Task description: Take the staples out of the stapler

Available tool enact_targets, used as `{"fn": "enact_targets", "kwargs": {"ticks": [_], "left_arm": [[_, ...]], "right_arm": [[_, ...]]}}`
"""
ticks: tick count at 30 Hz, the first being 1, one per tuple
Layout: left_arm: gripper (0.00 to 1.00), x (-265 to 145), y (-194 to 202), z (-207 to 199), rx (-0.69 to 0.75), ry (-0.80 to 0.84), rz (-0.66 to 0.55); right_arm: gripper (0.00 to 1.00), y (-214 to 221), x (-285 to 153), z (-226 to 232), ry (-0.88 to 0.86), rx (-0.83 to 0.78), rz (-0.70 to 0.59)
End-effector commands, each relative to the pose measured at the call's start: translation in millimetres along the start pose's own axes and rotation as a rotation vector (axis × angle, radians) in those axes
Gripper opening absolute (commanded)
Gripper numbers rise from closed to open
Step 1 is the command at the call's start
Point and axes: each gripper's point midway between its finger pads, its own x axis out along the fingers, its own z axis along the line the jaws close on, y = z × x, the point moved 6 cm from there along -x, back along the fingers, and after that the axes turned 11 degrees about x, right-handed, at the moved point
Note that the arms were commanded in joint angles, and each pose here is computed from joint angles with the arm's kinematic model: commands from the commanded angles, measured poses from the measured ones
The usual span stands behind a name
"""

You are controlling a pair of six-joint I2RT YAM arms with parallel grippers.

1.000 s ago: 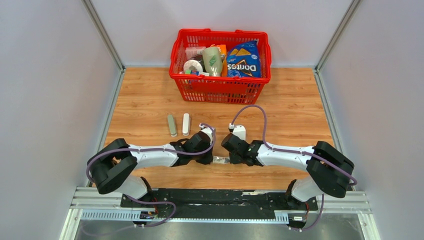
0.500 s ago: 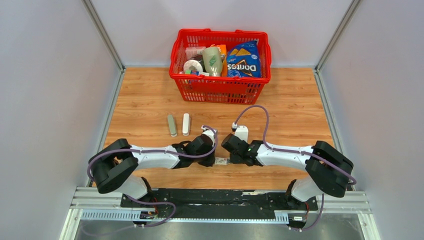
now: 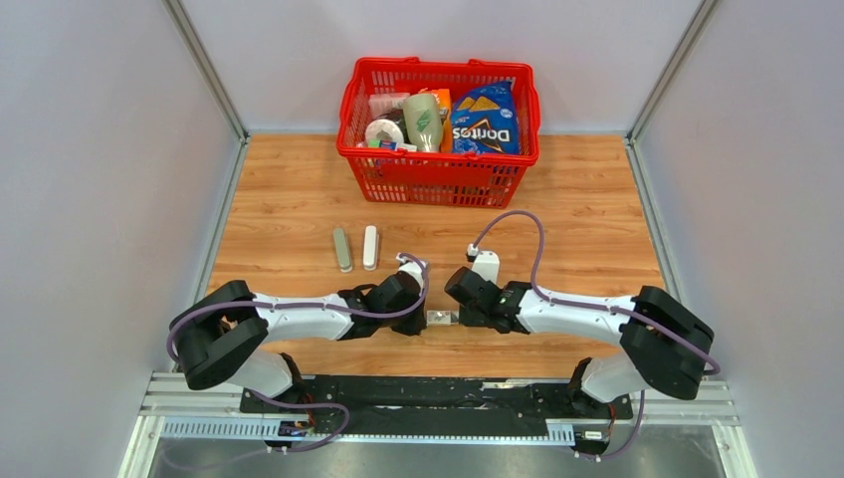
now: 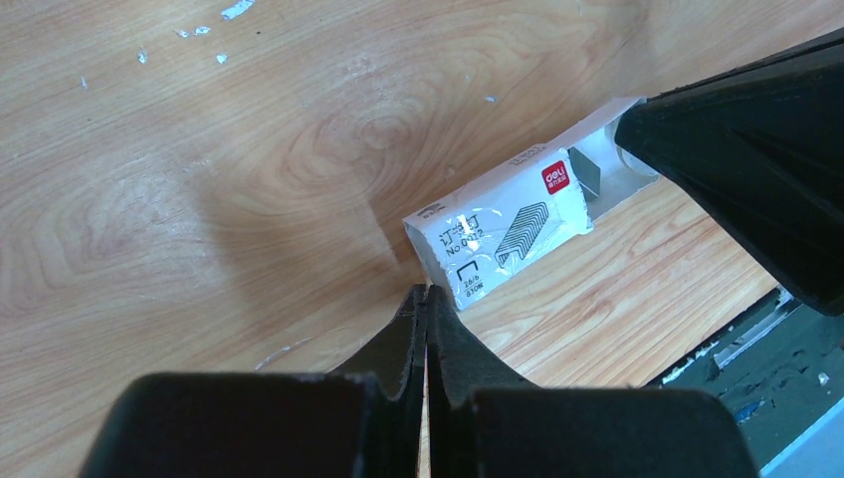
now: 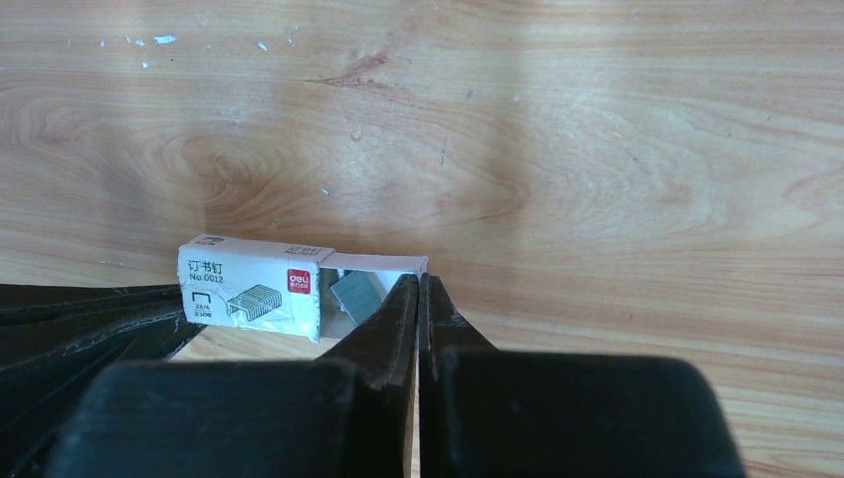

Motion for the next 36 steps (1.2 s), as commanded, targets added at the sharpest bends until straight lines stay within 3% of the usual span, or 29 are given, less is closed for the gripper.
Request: {"fn": "enact_targets", "kwargs": {"ticks": [1, 14, 20, 25, 31, 36], "left_arm": [[0.00, -1.5, 21.4, 12.7, 0.018, -0.062, 0.085], [0.00, -7.2, 23.1, 21.2, 0.046, -0.120, 0.096], [0.00, -10.9, 26.0, 25.8, 0.041, -0.145, 0.093], [0.00, -12.5, 24.8, 28.6, 0.047, -0.172, 0.088], [0.00, -6.1, 24.1, 26.4, 0.048, -0.165, 0.098], [0.00, -0.7, 24.4, 25.5, 0.042, -0.160, 0.103]], "right_arm": [[0.00, -0.9, -0.7, 14.0, -0.048, -0.001, -0.003], [0.26, -16.4, -18.8, 11.7, -0.029, -0.040, -0.065], [0.30, -20.1, -29.7, 5.2, -0.026, -0.047, -0.079], [0.26, -19.7, -30.2, -6.1, -0.010, -0.049, -0.088], [0.01, -11.5, -22.7, -13.6, 0.002, -0.058, -0.062], [0.00, -3.2, -13.2, -19.1, 0.013, -0.054, -0.040]]}}
